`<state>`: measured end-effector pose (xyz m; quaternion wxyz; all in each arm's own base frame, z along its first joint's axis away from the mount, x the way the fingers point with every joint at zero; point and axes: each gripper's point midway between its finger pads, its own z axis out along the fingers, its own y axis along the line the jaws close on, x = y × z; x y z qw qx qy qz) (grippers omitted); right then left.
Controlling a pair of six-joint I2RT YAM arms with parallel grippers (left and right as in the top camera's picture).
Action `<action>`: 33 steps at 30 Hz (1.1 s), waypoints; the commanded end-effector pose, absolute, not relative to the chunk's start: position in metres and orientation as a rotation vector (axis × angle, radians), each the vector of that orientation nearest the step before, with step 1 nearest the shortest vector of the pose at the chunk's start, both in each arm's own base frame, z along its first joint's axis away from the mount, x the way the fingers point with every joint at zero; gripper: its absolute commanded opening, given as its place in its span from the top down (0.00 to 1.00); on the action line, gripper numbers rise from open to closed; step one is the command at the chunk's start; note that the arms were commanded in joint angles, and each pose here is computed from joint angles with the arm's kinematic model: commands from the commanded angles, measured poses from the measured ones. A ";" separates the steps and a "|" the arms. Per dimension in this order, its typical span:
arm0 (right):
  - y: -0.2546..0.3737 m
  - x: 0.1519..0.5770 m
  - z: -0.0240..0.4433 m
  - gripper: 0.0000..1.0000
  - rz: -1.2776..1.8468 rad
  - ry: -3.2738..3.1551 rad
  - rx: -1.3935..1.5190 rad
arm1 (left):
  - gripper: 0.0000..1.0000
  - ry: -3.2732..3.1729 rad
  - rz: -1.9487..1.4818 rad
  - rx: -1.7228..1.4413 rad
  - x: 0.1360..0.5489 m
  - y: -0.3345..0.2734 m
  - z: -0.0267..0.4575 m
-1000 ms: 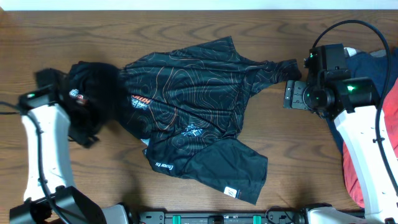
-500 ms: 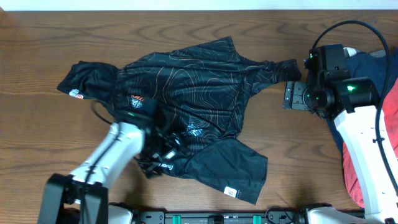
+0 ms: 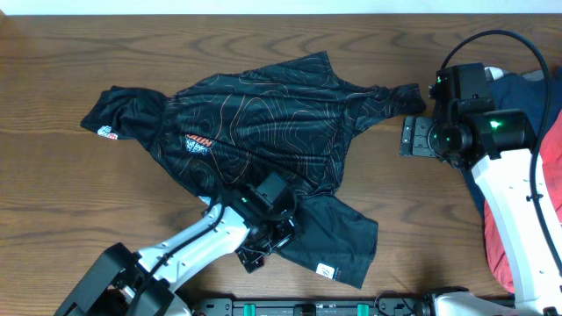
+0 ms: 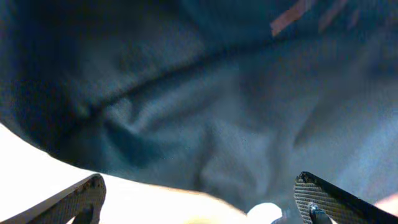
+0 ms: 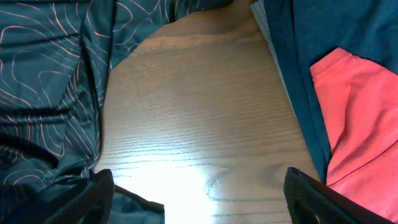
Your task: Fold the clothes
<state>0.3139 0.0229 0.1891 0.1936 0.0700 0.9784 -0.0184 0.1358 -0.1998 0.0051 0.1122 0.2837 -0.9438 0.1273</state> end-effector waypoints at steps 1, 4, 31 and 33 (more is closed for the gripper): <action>0.017 0.314 0.189 0.14 -0.072 2.746 0.214 | 0.12 -2.903 0.232 0.991 0.155 -0.175 -0.005; 0.016 0.313 0.188 0.14 -0.074 2.752 0.214 | 0.27 -2.958 0.221 1.012 0.165 -0.171 -0.005; 0.014 0.309 0.187 0.14 -0.086 2.766 0.221 | 0.94 -2.961 0.252 0.924 0.169 -0.174 -0.011; 0.013 0.310 0.187 0.14 -0.086 2.765 0.227 | 0.94 -2.956 0.224 0.935 0.172 -0.159 -0.006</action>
